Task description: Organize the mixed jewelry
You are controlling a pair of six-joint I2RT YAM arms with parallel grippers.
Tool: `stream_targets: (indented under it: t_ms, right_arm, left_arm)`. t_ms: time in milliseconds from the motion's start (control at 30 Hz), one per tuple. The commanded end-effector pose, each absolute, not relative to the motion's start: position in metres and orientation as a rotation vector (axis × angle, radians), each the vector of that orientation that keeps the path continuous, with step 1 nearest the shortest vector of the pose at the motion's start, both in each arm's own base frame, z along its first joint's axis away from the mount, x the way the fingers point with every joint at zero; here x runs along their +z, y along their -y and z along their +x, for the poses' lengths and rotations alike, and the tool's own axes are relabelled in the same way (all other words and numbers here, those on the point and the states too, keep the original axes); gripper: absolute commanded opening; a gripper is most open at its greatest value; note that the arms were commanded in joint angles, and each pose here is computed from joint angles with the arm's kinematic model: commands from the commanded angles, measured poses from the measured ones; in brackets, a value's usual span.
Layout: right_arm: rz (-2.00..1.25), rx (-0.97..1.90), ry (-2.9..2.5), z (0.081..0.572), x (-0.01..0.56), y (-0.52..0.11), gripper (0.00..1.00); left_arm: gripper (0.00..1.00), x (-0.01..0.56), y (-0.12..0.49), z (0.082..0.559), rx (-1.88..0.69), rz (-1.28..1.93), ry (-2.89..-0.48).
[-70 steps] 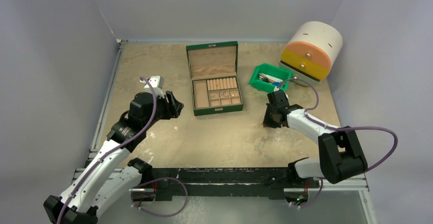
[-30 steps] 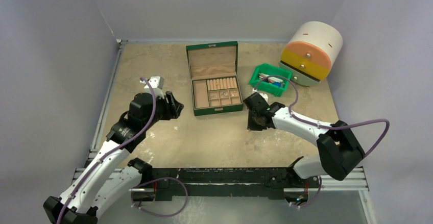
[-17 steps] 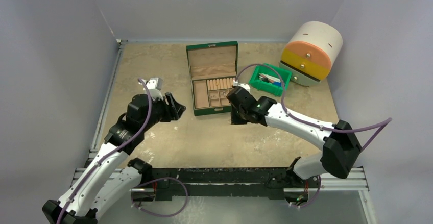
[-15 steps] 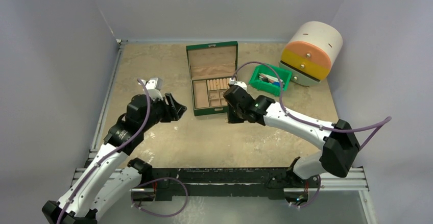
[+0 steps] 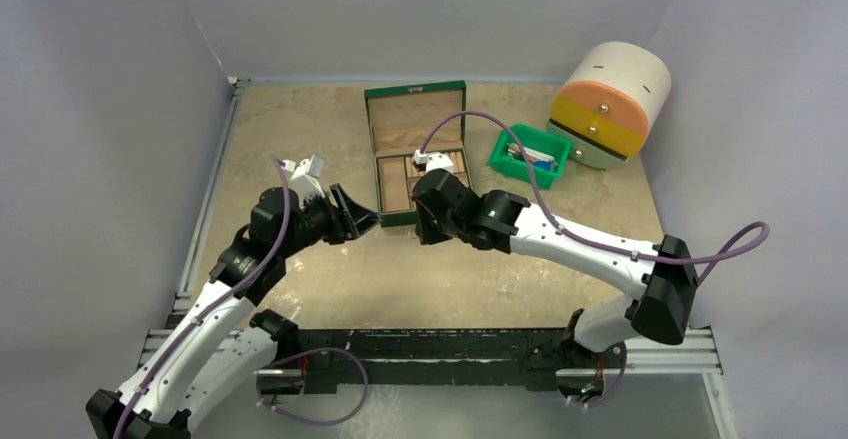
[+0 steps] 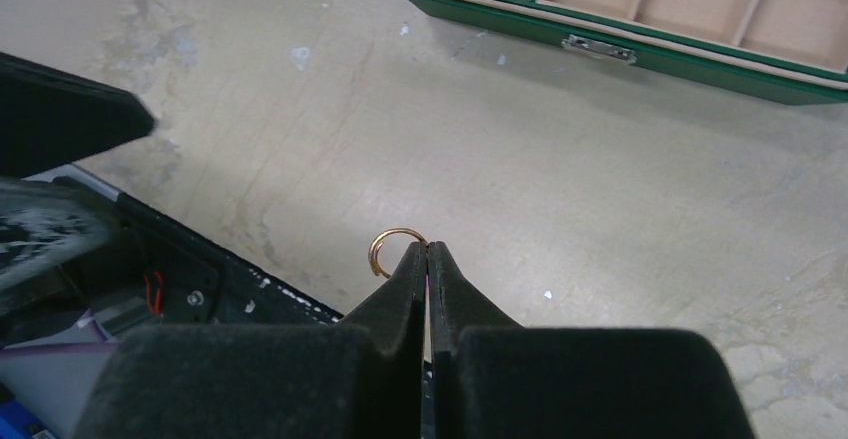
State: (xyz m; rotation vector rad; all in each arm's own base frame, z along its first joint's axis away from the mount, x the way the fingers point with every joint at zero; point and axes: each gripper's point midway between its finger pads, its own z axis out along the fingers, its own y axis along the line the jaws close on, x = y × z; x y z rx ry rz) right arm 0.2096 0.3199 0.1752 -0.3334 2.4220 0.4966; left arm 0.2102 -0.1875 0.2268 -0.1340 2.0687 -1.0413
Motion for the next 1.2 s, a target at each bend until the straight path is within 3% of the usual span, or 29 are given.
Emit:
stream_targets:
  t_ms: [0,267,1167]
  right_arm:
    - [-0.351,0.599,-2.274,0.213,0.223,-0.337,0.0]
    - [-0.376,0.71,-2.164,0.205,0.256,-0.348,0.0]
    - [-0.359,0.74,-2.086,0.202,0.274,-0.36,0.0]
  left_arm:
    - [0.48,0.25,0.208,0.205,-1.224,-0.095,-1.999]
    - [0.46,0.252,0.218,0.203,-1.312,-0.098,-1.992]
    - [0.36,0.259,0.228,0.197,-1.405,-0.063,-1.988]
